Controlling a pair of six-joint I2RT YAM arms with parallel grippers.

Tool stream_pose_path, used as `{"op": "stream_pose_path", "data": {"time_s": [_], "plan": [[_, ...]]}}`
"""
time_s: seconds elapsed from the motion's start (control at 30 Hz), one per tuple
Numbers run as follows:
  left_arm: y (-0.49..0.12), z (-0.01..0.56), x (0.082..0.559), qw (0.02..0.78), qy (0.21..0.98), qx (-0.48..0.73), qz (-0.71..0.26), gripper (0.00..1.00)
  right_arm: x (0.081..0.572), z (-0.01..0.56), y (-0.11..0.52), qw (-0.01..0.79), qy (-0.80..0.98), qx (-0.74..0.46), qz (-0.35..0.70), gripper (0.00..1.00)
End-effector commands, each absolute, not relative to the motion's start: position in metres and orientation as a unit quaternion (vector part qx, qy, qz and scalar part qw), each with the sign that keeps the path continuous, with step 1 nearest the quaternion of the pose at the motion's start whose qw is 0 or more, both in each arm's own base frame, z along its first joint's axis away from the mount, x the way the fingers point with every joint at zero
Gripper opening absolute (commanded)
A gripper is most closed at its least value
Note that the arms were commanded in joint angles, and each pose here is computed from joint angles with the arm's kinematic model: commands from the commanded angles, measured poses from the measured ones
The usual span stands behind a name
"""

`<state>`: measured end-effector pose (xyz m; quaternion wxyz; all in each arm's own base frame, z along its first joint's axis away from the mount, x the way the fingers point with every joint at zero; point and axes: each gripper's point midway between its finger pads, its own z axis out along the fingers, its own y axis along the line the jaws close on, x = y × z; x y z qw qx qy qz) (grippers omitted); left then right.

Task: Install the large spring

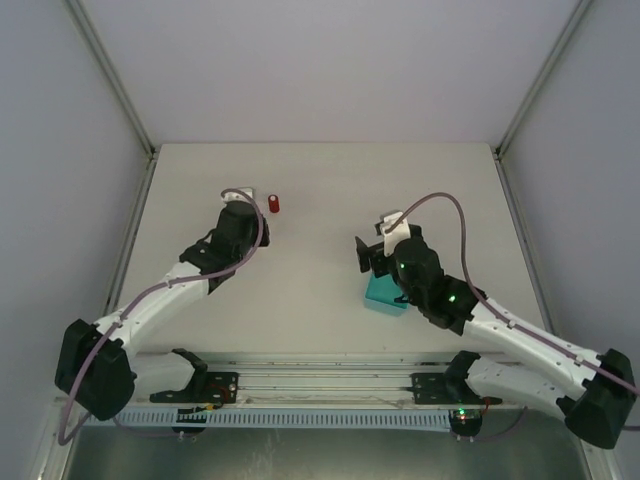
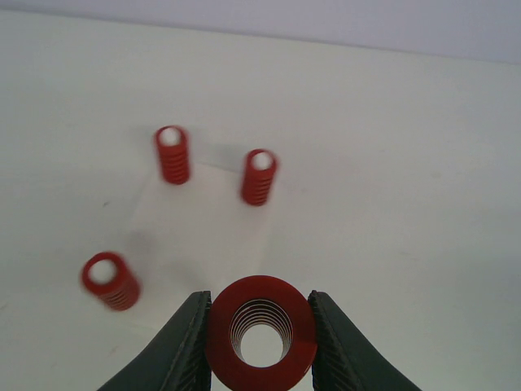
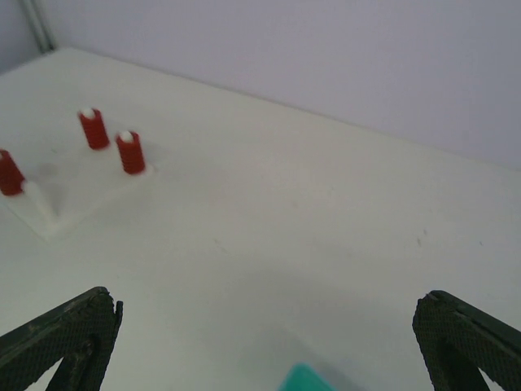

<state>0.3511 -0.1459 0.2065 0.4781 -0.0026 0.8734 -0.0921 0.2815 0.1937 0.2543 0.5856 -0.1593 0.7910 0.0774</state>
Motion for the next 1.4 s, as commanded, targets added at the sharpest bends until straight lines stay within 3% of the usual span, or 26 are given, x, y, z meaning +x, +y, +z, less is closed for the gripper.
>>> {"op": "stream_pose_path", "data": {"time_s": [0.0,1.37], "plan": [[-0.108,0.200,0.356,0.510,0.856,-0.083,-0.019,0.00,0.284,0.228,0.167,0.573,0.810,-0.122,0.035,0.99],[-0.121,0.119,0.393,0.457,0.886,-0.073,0.007,0.00,0.290,0.204,0.152,0.558,0.823,-0.092,0.052,0.99]]}}
